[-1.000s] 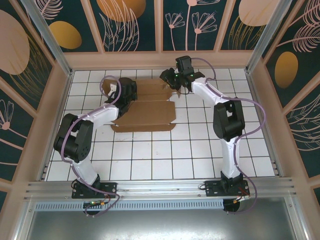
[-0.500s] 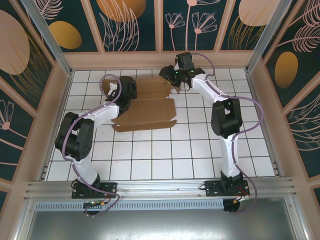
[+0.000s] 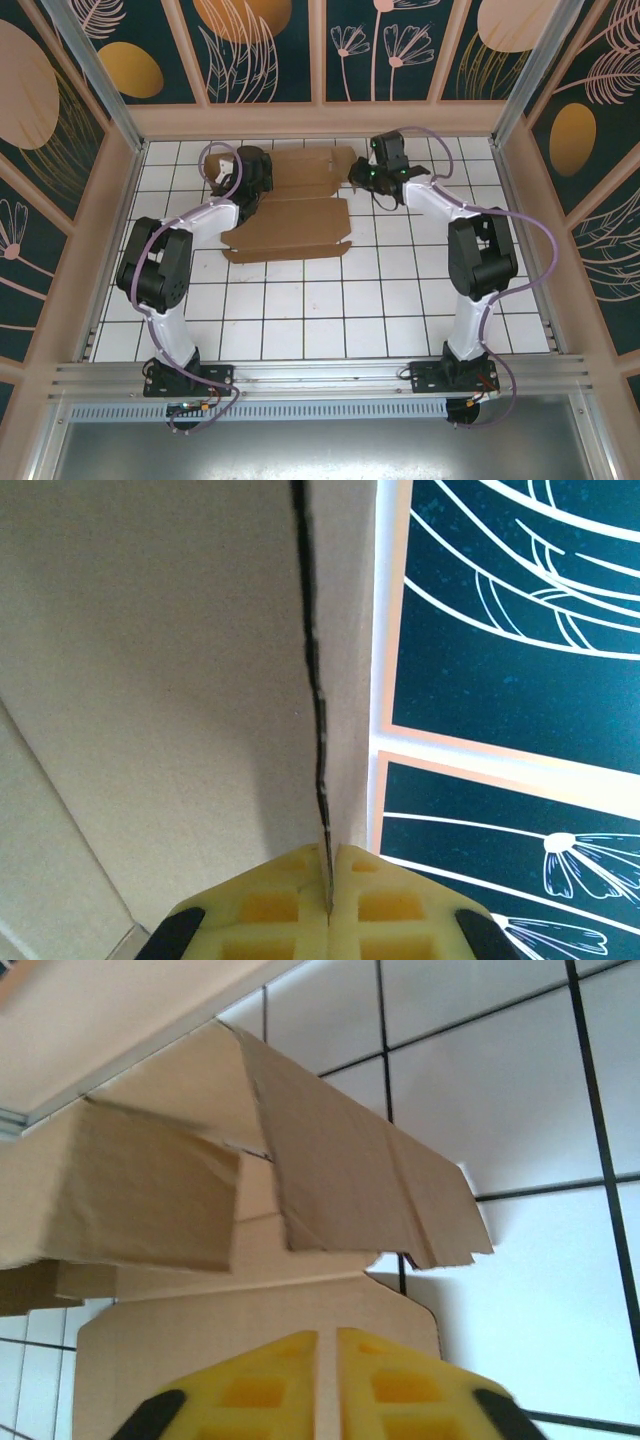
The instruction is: Fold the paper box
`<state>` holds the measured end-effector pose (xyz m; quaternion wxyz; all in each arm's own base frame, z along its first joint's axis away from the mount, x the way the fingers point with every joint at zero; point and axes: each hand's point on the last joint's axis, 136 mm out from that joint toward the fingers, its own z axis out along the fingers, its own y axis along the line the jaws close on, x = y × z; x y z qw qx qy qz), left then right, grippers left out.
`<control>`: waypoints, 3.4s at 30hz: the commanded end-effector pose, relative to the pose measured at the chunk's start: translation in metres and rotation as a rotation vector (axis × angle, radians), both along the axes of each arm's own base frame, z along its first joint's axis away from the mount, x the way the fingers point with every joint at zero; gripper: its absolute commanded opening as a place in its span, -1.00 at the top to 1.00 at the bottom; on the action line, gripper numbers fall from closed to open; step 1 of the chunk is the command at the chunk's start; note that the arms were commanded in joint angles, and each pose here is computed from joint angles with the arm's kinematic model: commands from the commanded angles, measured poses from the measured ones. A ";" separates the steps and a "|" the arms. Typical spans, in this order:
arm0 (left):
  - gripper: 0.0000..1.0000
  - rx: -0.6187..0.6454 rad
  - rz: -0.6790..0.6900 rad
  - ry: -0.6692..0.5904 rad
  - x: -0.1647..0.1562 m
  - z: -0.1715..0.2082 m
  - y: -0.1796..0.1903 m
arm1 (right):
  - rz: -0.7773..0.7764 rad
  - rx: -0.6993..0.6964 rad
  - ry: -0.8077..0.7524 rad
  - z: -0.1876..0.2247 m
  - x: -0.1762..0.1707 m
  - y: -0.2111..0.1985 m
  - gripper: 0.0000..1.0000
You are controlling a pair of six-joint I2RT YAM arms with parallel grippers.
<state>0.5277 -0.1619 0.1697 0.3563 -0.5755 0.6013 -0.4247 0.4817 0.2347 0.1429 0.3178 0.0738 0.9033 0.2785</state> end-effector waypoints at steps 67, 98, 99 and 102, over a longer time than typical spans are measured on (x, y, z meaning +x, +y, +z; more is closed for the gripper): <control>1.00 0.056 -0.070 0.197 0.007 -0.049 0.002 | 0.391 -0.420 -0.663 -0.006 0.076 -0.071 0.31; 1.00 -0.062 -0.127 0.137 0.038 -0.022 -0.015 | 0.860 0.024 -0.742 -0.021 0.019 0.033 0.01; 1.00 -0.059 -0.127 0.130 0.037 -0.020 -0.015 | 0.858 0.027 -0.740 -0.021 0.017 0.034 -0.07; 1.00 -0.050 -0.132 0.106 0.035 -0.014 -0.014 | 0.843 0.038 -0.748 -0.014 0.012 0.035 -0.19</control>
